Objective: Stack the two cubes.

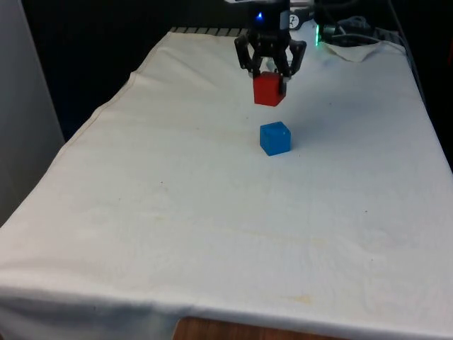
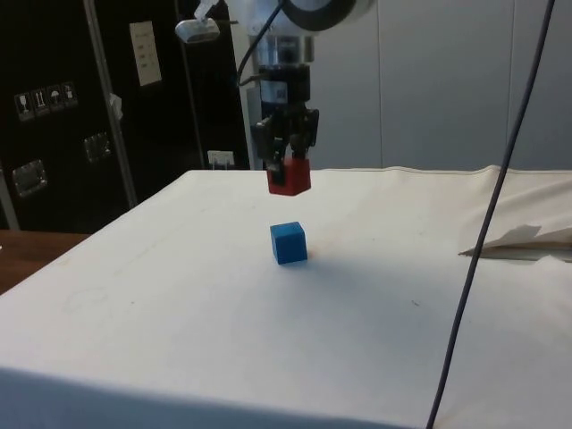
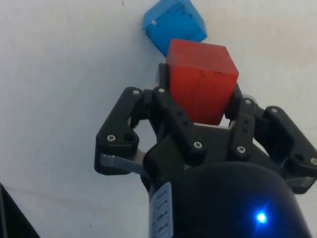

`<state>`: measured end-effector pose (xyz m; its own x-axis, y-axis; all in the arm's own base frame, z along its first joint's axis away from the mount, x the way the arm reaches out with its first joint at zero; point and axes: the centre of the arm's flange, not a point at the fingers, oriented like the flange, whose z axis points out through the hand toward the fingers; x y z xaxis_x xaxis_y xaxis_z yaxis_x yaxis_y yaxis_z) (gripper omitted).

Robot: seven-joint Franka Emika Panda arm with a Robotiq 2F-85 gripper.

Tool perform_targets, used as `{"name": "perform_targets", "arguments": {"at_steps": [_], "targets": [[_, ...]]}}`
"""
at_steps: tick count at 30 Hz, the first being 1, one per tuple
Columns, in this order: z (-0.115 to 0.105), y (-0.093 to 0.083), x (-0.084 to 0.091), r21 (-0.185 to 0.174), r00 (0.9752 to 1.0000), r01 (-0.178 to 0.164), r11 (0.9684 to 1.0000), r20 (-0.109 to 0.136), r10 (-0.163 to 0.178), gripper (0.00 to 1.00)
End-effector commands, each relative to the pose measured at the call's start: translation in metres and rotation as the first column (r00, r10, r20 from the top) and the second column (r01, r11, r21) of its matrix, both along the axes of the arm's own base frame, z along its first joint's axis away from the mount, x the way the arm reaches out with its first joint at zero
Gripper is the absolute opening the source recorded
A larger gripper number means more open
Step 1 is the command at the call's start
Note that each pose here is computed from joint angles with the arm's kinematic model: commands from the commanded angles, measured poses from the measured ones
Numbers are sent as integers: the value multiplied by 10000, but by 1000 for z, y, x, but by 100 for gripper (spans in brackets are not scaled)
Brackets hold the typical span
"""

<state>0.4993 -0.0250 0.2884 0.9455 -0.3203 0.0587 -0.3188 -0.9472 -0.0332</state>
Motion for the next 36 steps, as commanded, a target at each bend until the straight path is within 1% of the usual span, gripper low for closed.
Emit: {"name": "perform_targets", "arguments": {"at_steps": [1, 6, 7, 8, 14, 16, 17, 18, 25, 27, 28, 33, 35, 36], "targets": [[-2, 3, 1, -74, 10000, 66, 10000, 34, -66, 0], [-9, 11, 4, -82, 9999, 127, 9999, -18, -127, 0], [-7, 11, 2, 5, 9999, 71, 10000, -75, -71, 0], [-10, 13, 4, -83, 9999, 137, 9999, -38, -137, 0], [-20, 22, 12, -91, 9997, 209, 9997, -138, -211, 0], [-24, 22, 13, -75, 9996, 239, 9997, -167, -240, 0], [-21, 22, 12, -30, 9996, 177, 9998, -207, -178, 0], [-24, 23, 14, -73, 9996, 237, 9997, -167, -238, 0], [-37, 23, 16, -67, 9991, 341, 9994, -244, -342, 0], [-37, 22, 15, -85, 9990, 304, 9995, -323, -306, 0], [-40, 23, 16, -79, 9990, 360, 9993, -263, -362, 0], [-48, 23, 17, -97, 9987, 406, 9991, -311, -409, 0], [-52, 21, 19, -117, 9984, 444, 9989, -349, -448, 0], [-51, 21, 17, -139, 9985, 382, 9992, -399, -387, 0]]}}
